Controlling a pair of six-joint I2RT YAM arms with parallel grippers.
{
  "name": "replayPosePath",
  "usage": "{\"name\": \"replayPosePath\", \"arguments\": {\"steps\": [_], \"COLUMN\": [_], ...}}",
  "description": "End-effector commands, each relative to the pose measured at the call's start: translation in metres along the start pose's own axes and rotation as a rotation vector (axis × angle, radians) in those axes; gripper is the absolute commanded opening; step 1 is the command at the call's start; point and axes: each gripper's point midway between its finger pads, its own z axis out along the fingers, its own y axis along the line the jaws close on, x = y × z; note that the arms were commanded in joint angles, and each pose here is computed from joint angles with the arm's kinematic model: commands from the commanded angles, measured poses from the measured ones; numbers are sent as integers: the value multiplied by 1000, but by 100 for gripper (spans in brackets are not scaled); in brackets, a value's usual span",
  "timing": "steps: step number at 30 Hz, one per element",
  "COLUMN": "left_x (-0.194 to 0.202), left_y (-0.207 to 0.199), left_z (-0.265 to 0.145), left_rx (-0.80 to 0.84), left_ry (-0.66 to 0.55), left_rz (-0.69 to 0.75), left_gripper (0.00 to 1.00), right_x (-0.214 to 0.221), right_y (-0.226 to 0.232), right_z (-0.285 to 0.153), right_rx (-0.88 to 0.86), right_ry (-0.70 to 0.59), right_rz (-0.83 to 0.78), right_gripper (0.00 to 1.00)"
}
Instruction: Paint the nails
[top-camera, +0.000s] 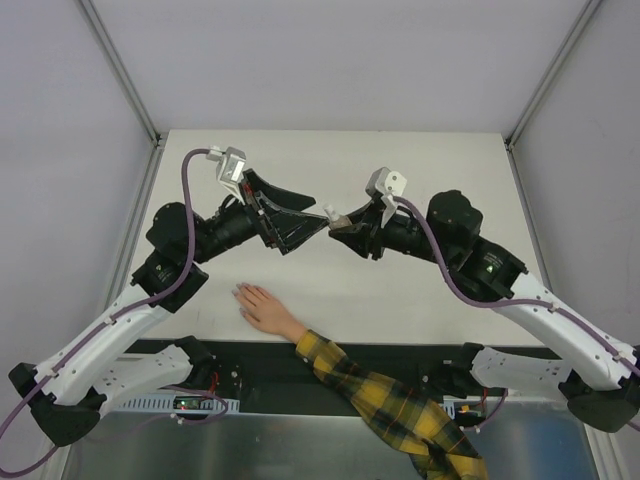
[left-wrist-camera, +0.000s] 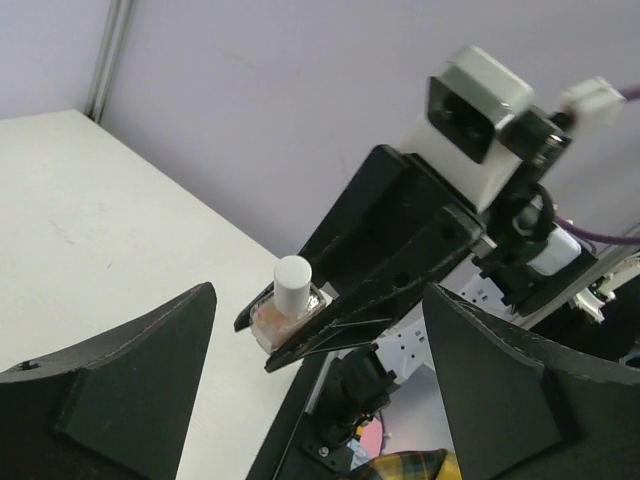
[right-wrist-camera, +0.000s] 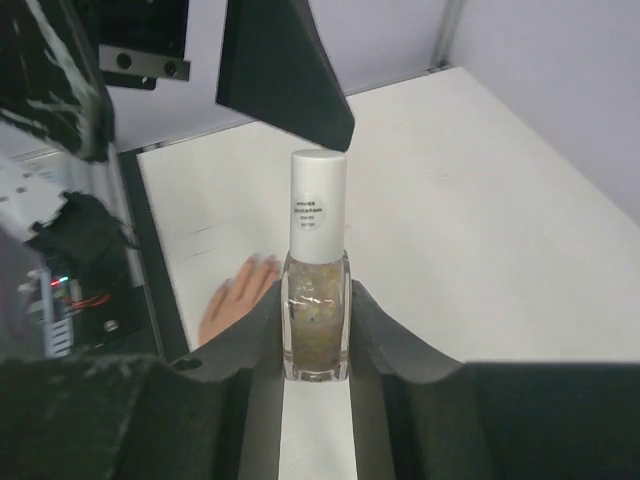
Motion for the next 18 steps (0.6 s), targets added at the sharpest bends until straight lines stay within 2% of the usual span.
{"name": "replayPosePath", "arguments": {"steps": [1,3,6,10,13,14,17,18], "left_x": [-10,-9,-8,-7,-4,-6,-5,-2], "left_y": [-21,-21,-23,-29,-32,-34,-33,-28], "left_z": [-6,-5,-3,0,3,3,6,7], "left_rx": [84,89,106,138,161,169,164,143], "left_ry": [-35,-28,-18,4,32,34,55,67], "left_rz": [42,35,32,35,29,31,30,26], "left_gripper": [84,84,81,74,56,38,10,0], "right_x": [-16,-22,-31,-39,-43,-44,-39,-37], "right_y": [44,56,61,60,56,54,31,-5], "right_z": [-15,-18,-18,-17,-14,-13,-5,4], "right_rx": [-337,-455,-533,-550,-539,-524,-361,-131], "right_ry": [-58,-76,-96,-125,-131,-133,-127,-140], "right_rz": [144,179,225,259,284,291,307,254], "right_gripper": [0,0,0,1,0,1,0,0]}}
